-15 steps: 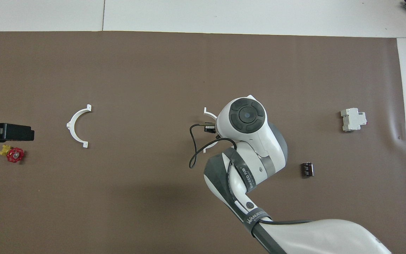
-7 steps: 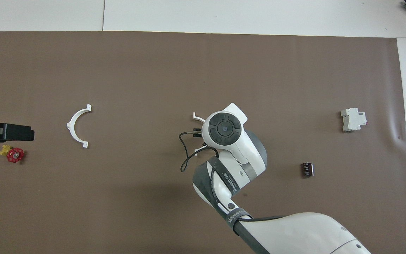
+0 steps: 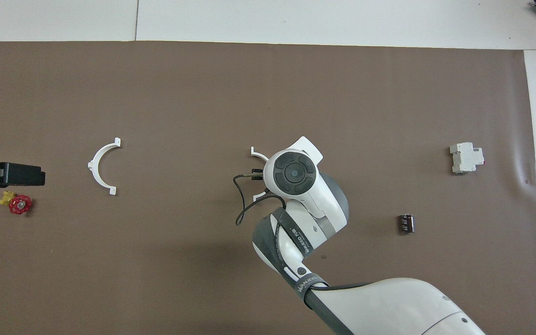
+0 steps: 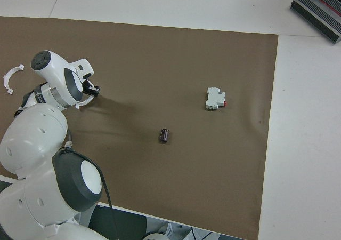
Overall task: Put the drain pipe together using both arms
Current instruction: 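Carry the half-ring with the right gripper toward the mat centre, then release the half-ring and withdraw the right gripper while the left gripper reaches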
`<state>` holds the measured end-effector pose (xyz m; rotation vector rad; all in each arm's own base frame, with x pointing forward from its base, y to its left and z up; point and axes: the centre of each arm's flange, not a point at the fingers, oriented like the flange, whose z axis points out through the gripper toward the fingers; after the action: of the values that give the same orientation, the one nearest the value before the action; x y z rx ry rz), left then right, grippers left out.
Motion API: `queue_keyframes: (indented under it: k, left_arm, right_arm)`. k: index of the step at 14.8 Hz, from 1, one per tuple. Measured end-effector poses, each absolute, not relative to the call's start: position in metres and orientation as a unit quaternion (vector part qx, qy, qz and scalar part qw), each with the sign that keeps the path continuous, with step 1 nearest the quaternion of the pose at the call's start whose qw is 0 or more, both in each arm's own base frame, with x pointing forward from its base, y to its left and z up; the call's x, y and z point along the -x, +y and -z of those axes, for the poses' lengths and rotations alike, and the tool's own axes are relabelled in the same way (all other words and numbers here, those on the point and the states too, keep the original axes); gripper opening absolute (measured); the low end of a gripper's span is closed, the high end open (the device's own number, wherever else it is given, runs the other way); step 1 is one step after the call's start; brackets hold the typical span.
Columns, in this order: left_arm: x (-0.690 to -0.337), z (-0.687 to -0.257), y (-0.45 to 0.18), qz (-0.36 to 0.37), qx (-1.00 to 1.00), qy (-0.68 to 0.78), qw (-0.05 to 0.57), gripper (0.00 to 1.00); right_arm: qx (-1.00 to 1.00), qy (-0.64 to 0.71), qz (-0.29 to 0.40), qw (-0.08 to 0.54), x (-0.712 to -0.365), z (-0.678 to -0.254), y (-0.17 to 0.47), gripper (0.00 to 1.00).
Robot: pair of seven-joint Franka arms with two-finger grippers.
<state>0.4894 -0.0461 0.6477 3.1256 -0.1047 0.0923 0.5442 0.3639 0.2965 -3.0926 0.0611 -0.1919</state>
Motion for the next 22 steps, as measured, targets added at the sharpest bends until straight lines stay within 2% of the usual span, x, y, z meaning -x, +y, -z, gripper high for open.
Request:
queue_keyframes:
  k: [1,2,6,8,10,13,15,18,22]
  left_arm:
    - [-0.489,-0.648,-0.046,-0.029,-0.999,-0.033,0.006,1.0]
    - [-0.489,-0.648,-0.046,-0.029,-0.999,-0.033,0.006,1.0]
    - [-0.489,-0.648,-0.046,-0.029,-0.999,-0.033,0.006,1.0]
    - [-0.49,-0.645,-0.046,-0.03,-0.999,-0.034,0.006,1.0]
    - [-0.494,-0.635,-0.048,-0.037,-0.999,-0.034,0.007,1.0]
    - [-0.501,-0.617,-0.049,-0.055,-0.998,-0.034,0.008,1.0]
    - [-0.507,-0.595,-0.047,-0.067,-0.997,-0.031,0.009,1.0]
    - [-0.515,-0.544,-0.042,-0.08,-0.997,-0.015,0.01,1.0]
    - [-0.544,-0.457,-0.037,-0.079,-0.995,0.051,0.016,1.0]
  right_arm:
    - [0.998,0.02,0.062,0.021,-0.544,-0.297,0.364,0.2]
    - [0.998,0.02,0.062,0.021,-0.544,-0.296,0.364,0.26]
    - [0.997,0.017,0.066,0.023,-0.544,-0.301,0.368,0.67]
    - [0.997,0.028,0.073,0.024,-0.553,-0.322,0.357,0.87]
    - [0.995,0.057,0.075,0.02,-0.57,-0.359,0.321,1.0]
    - [0.995,0.084,0.057,0.0,-0.59,-0.421,0.229,1.0]
    - [0.996,0.079,0.032,-0.014,-0.592,-0.454,0.161,1.0]
    - [0.998,0.066,-0.007,-0.024,-0.581,-0.486,0.077,1.0]
    - [0.998,0.052,-0.038,-0.023,-0.563,-0.511,0.004,1.0]
